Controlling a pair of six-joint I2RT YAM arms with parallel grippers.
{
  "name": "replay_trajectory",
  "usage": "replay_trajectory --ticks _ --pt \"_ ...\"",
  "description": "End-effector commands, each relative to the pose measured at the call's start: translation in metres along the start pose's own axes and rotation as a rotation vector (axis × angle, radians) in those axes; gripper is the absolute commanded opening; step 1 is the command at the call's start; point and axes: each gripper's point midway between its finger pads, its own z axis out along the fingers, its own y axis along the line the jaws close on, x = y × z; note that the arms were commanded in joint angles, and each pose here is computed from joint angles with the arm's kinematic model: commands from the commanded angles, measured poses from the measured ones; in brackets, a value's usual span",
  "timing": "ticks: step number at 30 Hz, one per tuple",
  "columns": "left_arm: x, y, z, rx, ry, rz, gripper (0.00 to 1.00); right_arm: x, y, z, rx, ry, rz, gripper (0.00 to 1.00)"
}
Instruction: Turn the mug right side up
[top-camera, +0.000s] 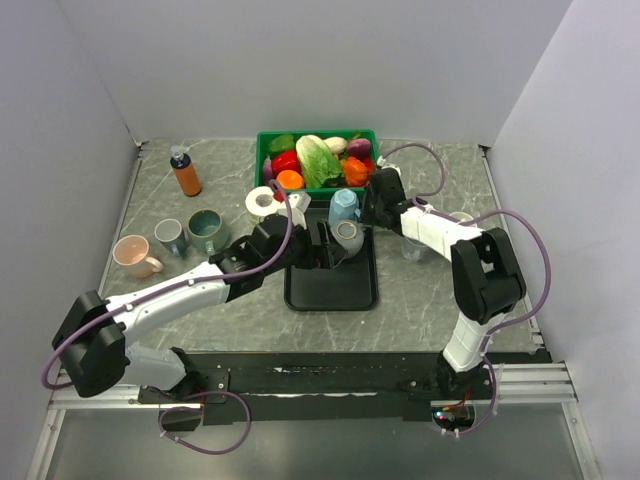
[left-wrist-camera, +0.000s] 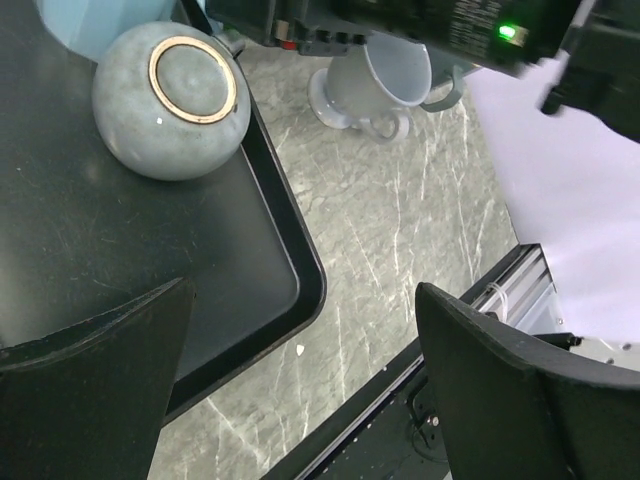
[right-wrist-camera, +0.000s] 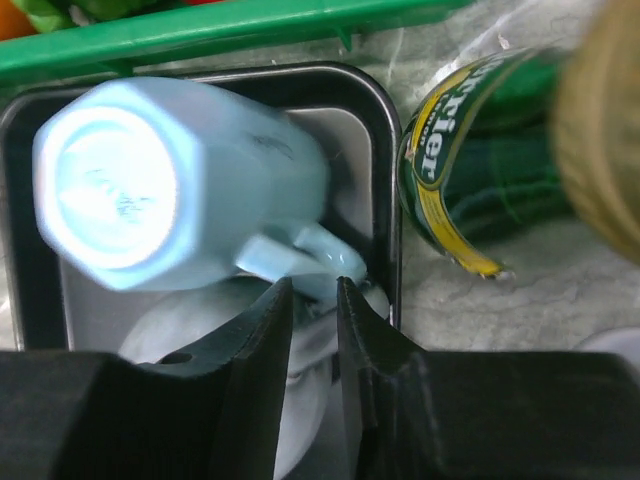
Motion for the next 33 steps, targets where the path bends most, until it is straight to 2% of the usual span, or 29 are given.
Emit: replay_trajectory --ticks 1,14,20,25,29,30,33 --pt "-0.004 -0.003 -0.013 0.021 -0.019 0.033 0.96 -0.018 0.013 0.009 -0.014 -0.038 0.003 0.33" --pt "0.002 0.011 -0.027 -0.005 -0.039 0.039 0.96 0.04 0.01 -0.025 -0.009 0.088 0.007 0.33" --pt "0.004 0.015 -0.03 -0.006 -0.048 0.036 0.96 0.052 0.011 -0.045 -0.015 0.096 -0.003 0.33" --pt "0.006 0.017 -0.034 -0.007 -0.052 0.03 0.96 0.032 -0.001 -0.063 0.042 0.006 -0.041 0.36" --pt "0.001 0.013 -0.041 0.01 -0.072 0.035 0.96 0.011 -0.005 -0.076 0.037 -0.06 -0.207 0.47" --pt "0.002 0.015 -0.043 0.008 -0.074 0.033 0.96 0.007 -0.006 -0.081 0.021 -0.063 -0.297 0.49" --pt "0.0 0.015 -0.048 0.012 -0.095 0.026 0.96 0.016 0.002 -0.084 -0.079 -0.005 -0.508 0.57"
